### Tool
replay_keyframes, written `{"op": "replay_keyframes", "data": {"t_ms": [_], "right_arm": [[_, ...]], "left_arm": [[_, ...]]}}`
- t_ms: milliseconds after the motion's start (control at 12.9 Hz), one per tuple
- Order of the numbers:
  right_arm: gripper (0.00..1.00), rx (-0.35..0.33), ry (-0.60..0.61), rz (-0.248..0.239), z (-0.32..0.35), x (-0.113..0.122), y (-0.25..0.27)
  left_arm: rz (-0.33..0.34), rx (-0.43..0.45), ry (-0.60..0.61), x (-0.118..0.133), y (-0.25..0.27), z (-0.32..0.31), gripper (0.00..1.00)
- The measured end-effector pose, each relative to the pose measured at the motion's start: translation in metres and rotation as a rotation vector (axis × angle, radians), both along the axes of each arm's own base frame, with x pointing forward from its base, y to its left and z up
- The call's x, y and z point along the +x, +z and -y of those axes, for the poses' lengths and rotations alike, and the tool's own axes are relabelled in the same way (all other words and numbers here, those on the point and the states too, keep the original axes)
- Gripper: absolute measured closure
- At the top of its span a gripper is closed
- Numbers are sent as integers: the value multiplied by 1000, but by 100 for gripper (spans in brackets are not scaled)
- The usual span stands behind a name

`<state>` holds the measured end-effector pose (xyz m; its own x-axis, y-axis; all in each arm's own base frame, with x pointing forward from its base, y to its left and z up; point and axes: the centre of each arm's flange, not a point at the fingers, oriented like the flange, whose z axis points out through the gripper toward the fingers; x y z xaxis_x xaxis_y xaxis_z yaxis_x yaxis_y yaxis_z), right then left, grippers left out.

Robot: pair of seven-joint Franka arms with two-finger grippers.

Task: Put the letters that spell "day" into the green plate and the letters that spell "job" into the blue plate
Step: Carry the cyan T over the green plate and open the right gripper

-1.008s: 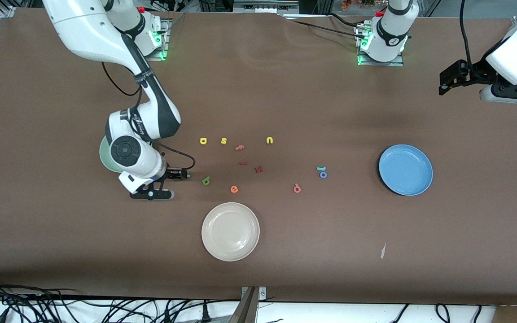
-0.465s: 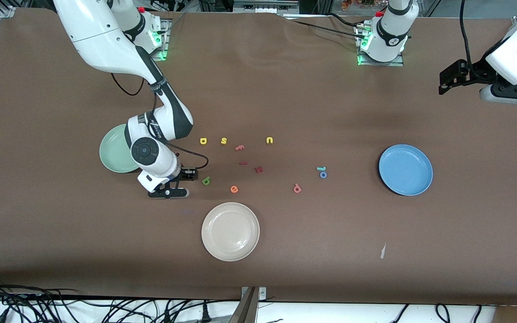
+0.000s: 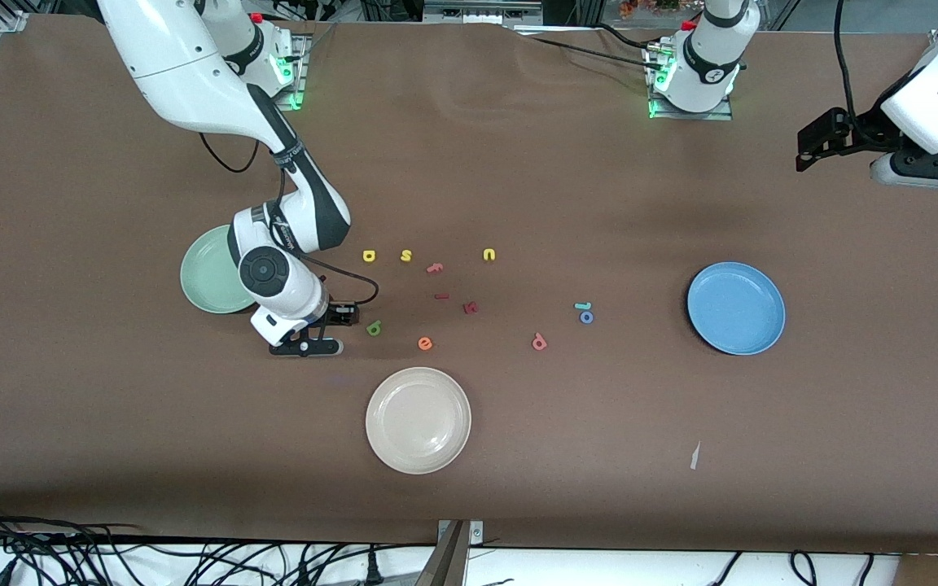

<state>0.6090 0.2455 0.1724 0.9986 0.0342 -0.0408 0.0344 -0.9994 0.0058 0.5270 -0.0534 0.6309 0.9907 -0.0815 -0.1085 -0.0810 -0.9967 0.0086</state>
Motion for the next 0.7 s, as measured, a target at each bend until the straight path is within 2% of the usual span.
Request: {"op": "replay_keyframes", "data": {"t_ms": [388, 465, 543, 698], "right_arm": [[37, 6, 8, -2, -6, -3, 1], [43, 8, 10, -1, -7, -3, 2], [44, 9, 11, -2, -8, -4, 2], [62, 11, 14, 0, -9, -4, 6]], "left_arm": [[0, 0, -1, 0, 0, 0, 0], [0, 0, -1, 0, 0, 0, 0], [0, 0, -1, 0, 0, 0, 0], [0, 0, -1, 0, 0, 0, 0]]}}
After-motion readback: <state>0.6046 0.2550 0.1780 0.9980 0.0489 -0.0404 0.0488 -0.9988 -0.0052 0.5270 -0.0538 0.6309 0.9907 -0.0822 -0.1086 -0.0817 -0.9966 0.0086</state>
